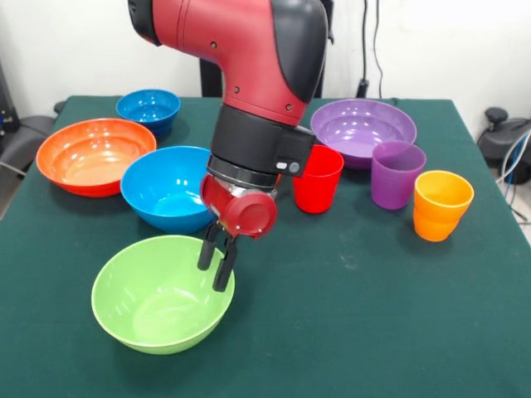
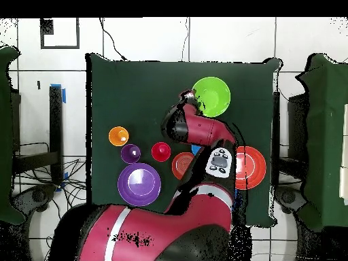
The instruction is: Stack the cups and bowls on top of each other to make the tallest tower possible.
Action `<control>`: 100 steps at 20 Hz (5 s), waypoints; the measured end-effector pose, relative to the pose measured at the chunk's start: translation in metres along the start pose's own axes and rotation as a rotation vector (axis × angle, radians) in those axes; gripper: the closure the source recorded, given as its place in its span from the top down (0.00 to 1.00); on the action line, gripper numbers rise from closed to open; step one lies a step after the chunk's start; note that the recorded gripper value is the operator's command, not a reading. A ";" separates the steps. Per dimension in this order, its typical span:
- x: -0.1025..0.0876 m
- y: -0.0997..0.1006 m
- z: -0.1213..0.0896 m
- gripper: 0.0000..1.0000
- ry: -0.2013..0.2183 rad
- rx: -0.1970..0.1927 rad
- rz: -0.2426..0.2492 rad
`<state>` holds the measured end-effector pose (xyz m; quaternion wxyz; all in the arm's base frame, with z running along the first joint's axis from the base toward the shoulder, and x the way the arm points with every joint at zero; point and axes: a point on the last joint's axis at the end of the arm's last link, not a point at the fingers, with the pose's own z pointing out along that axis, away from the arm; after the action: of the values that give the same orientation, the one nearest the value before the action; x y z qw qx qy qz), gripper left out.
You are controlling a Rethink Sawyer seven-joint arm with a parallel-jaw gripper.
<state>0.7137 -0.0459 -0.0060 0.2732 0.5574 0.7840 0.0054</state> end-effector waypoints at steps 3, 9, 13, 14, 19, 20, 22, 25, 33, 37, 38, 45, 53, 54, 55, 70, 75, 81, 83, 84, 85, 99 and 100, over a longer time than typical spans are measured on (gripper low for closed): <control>0.002 -0.003 0.002 1.00 0.003 0.006 -0.001; -0.003 -0.004 0.000 1.00 0.004 0.011 0.008; -0.013 -0.008 -0.001 1.00 0.016 0.037 0.028; -0.015 -0.009 -0.001 1.00 0.018 0.042 0.031; -0.029 -0.016 -0.009 1.00 0.029 0.068 0.058; -0.032 -0.018 -0.011 1.00 0.031 0.072 0.062; -0.037 -0.022 -0.016 1.00 0.038 0.083 0.072; -0.044 -0.030 -0.024 1.00 0.050 0.104 0.090; -0.046 -0.056 -0.040 1.00 0.094 0.151 0.139; -0.034 -0.069 -0.043 1.00 0.139 0.174 0.175; -0.032 -0.072 -0.043 1.00 0.147 0.180 0.180; -0.011 -0.081 -0.045 1.00 0.185 0.201 0.184; -0.002 -0.076 -0.046 1.00 0.197 0.204 0.195; -0.001 -0.075 -0.046 1.00 0.198 0.205 0.201; -0.001 -0.074 -0.046 1.00 0.199 0.205 0.208; 0.009 -0.072 -0.047 1.00 0.226 0.222 0.225; 0.020 -0.074 -0.048 1.00 0.264 0.253 0.219; 0.036 -0.082 -0.049 1.00 0.313 0.301 0.184; 0.040 -0.085 -0.049 1.00 0.320 0.307 0.171; 0.046 -0.088 -0.048 1.00 0.328 0.310 0.151; 0.048 -0.089 -0.047 1.00 0.331 0.311 0.144; 0.061 -0.110 -0.051 1.00 0.374 0.351 0.023; 0.060 -0.113 -0.051 1.00 0.380 0.363 0.017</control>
<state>0.5793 -0.0207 -0.0231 0.0165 0.5929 0.8046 -0.0283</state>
